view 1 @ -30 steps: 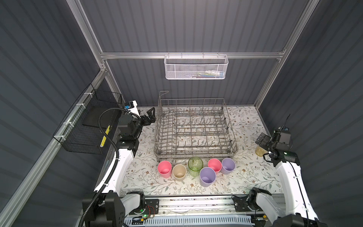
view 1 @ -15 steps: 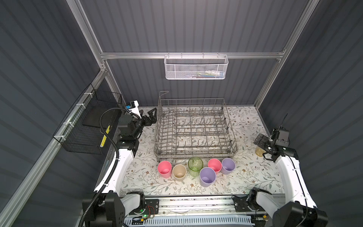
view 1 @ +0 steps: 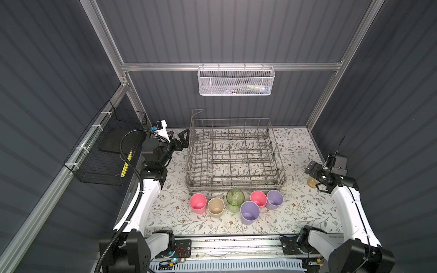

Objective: Load cups into a dish rack
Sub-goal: Pick up the cup from the middle-right of the table.

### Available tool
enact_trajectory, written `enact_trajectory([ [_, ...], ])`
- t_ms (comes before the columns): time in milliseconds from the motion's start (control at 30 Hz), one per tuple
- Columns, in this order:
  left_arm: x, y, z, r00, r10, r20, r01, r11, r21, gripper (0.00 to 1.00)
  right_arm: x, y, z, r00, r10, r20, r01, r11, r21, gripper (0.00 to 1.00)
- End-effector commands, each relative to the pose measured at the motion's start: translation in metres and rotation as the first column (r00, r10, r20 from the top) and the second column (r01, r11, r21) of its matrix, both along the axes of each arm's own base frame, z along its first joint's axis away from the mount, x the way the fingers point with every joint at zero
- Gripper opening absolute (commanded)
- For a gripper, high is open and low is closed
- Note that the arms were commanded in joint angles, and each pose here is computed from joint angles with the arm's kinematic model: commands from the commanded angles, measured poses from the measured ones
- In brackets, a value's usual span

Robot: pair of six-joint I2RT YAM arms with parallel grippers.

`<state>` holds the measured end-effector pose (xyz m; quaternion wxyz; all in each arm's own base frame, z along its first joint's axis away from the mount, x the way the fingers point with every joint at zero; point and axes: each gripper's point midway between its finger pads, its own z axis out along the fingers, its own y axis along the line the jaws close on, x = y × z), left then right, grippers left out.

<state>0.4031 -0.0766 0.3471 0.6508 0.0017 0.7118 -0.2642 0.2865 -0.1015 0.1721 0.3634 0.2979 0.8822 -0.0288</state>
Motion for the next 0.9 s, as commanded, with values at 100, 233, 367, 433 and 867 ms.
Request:
enact_trajectory([
  [100, 0.000, -0.008, -0.003, 0.999, -0.035, 0.003, 0.035, 0.999, -0.014, 0.97, 0.011, 0.003, 0.019, 0.998, 0.039, 0.051, -0.039, 0.999, -0.002, 0.93],
  [233, 0.000, -0.008, -0.005, 0.999, -0.034, -0.001, 0.034, 0.999, -0.014, 0.96, 0.017, 0.005, 0.019, 0.997, 0.055, 0.047, -0.054, 0.999, -0.003, 0.92],
  [367, 0.000, -0.008, -0.005, 0.999, -0.033, -0.001, 0.033, 0.999, -0.014, 0.96, 0.020, 0.004, 0.015, 0.998, 0.056, 0.024, -0.056, 0.998, -0.007, 0.89],
  [433, 0.000, -0.008, -0.006, 0.999, -0.033, -0.001, 0.033, 0.999, -0.012, 0.96, 0.020, 0.002, 0.010, 0.999, 0.049, 0.009, -0.049, 0.999, -0.012, 0.89],
  [867, 0.001, -0.008, -0.007, 0.999, -0.033, -0.003, 0.033, 0.999, -0.014, 0.95, 0.028, -0.011, -0.016, 0.999, 0.010, -0.054, -0.011, 0.999, -0.033, 0.76],
])
